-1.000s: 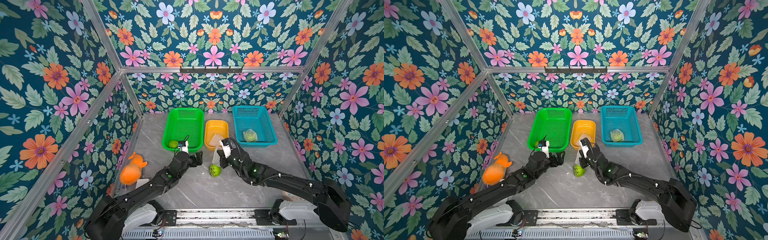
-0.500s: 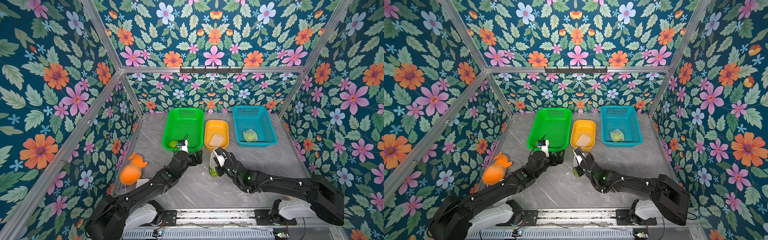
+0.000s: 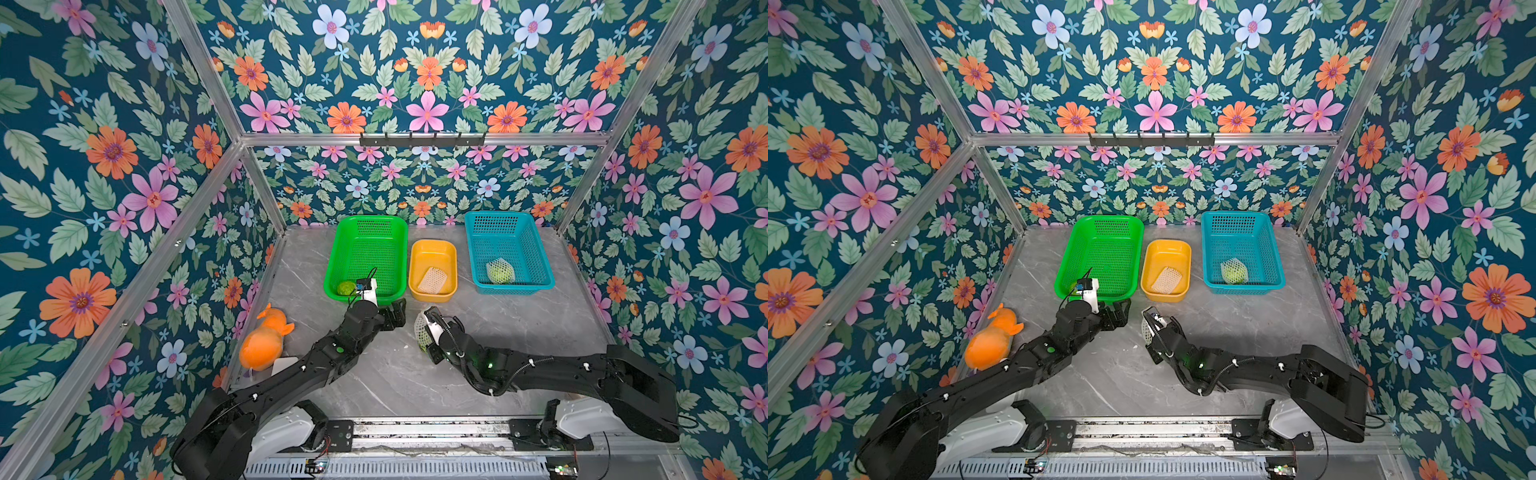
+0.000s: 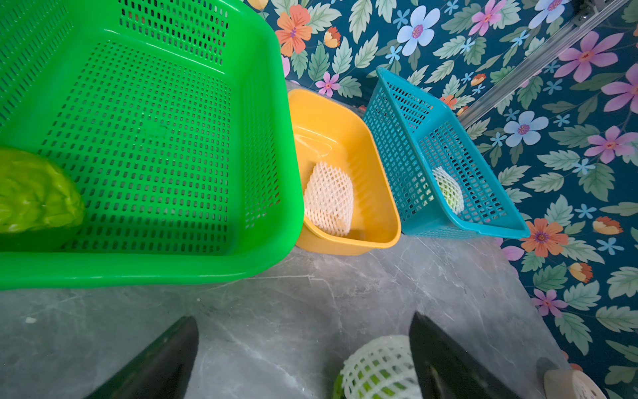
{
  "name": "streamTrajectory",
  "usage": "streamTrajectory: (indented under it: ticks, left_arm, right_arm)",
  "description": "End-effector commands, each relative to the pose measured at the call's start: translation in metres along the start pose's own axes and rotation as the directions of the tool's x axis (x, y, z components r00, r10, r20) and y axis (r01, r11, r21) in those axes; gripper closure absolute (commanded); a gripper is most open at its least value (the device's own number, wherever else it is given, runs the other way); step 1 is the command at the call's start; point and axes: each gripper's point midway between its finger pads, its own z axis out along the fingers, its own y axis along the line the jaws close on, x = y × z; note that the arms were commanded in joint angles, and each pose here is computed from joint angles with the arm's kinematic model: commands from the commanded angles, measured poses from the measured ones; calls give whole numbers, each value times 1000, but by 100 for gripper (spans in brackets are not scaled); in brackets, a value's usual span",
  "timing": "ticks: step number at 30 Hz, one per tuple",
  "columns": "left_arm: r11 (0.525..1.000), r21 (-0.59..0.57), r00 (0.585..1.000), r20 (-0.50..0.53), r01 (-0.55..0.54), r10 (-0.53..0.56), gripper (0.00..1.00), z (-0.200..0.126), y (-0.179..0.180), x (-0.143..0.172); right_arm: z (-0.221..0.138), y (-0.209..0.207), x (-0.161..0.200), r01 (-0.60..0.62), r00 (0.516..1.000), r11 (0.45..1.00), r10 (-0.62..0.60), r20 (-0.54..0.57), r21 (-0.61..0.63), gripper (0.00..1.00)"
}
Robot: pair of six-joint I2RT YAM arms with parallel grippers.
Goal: Sleeve custard apples in foam nets
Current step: Put on the foam net on the custard apple.
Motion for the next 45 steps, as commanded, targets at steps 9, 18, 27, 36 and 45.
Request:
streamTrajectory:
  ticks: [9,18,27,36,45]
  left_arm:
    - [1000,13,1000,15,2,-2,1,-1,-1,-3]
    - [1000,20,1000,13,8,-9,1,0,-2,-2]
    - [1000,14,1000,13,-2,2,1,-2,-1,-2]
    - [988,117,980,-179,104,-82,8,3,-11,46]
    - [955,202,922,-362,217,-133,23,9,-29,85]
  right_arm:
    - [-8,-11,13,-49,999,998,50,-20,45,100]
    - [2,1,27,-14,997,999,17,-72,34,100]
    - [15,7,26,19,996,999,-15,-89,43,100]
    - [12,4,27,30,995,998,-25,-98,52,100]
    - [1,-8,35,1,994,996,8,-104,87,100]
